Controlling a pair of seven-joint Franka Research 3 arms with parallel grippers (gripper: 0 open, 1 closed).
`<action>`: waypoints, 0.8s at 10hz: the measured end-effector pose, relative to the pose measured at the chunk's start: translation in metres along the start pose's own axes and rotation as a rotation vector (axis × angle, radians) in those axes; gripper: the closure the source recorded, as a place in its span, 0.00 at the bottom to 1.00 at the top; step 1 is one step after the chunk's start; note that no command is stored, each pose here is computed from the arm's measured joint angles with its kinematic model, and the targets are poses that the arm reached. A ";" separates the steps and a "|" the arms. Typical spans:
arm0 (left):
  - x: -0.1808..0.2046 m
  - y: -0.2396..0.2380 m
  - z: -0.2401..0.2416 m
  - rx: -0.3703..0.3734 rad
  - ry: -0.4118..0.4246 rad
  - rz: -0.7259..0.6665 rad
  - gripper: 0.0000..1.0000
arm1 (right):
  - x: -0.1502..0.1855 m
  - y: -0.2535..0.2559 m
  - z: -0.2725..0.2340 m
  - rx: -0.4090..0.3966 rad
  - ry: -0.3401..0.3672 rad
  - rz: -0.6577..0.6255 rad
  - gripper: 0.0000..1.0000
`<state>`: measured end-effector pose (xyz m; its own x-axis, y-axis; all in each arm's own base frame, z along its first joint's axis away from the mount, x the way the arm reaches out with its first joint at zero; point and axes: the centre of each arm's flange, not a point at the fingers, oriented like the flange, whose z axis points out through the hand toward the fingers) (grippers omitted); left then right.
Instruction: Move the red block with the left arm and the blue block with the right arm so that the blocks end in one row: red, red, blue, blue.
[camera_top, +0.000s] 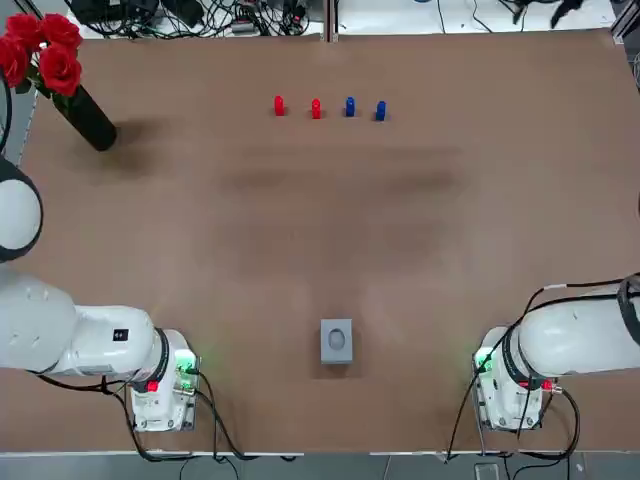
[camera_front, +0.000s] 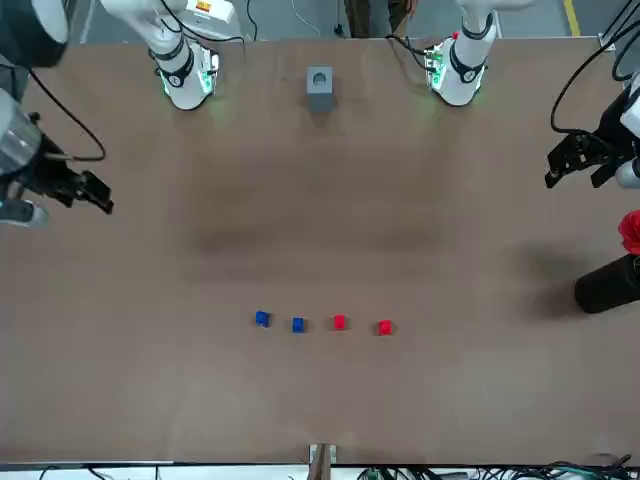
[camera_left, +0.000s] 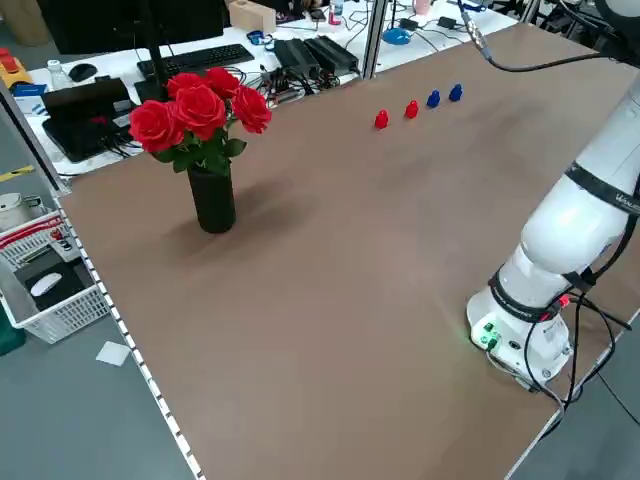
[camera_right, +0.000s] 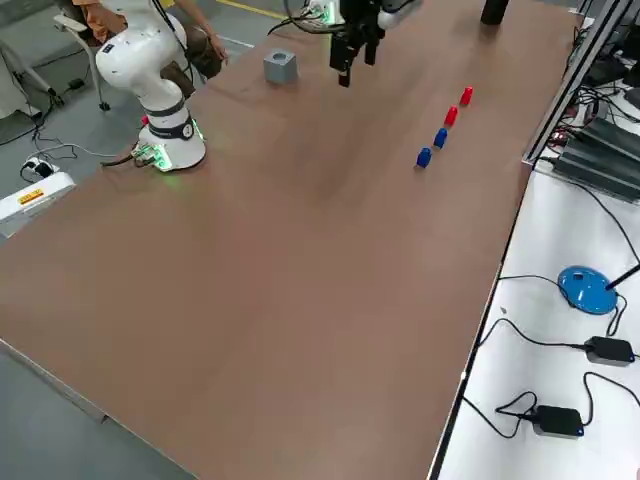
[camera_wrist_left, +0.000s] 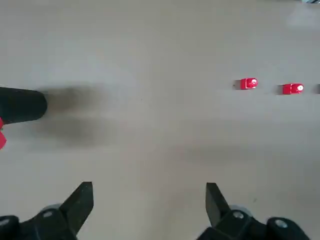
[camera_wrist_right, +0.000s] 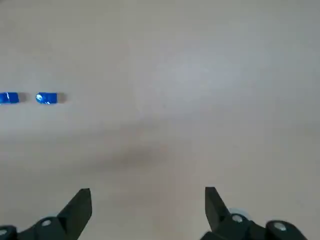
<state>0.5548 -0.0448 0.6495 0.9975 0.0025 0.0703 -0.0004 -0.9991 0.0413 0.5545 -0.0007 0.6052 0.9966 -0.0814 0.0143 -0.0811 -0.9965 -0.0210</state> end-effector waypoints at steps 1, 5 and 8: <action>-0.002 0.000 0.001 0.001 -0.015 0.000 0.01 | -0.006 0.020 -0.008 0.001 -0.007 -0.037 0.00; -0.002 -0.005 -0.001 0.007 -0.013 -0.007 0.01 | -0.037 0.039 -0.046 0.004 0.006 -0.112 0.00; -0.001 -0.007 -0.005 0.008 -0.005 -0.011 0.01 | -0.070 0.045 -0.063 0.010 0.025 -0.130 0.00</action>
<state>0.5532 -0.0377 0.6543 0.9978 0.0131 0.0654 0.0109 -0.9993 0.0345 0.4806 -0.0409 0.6663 0.9980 0.0476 0.0421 0.0488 -0.9984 -0.0277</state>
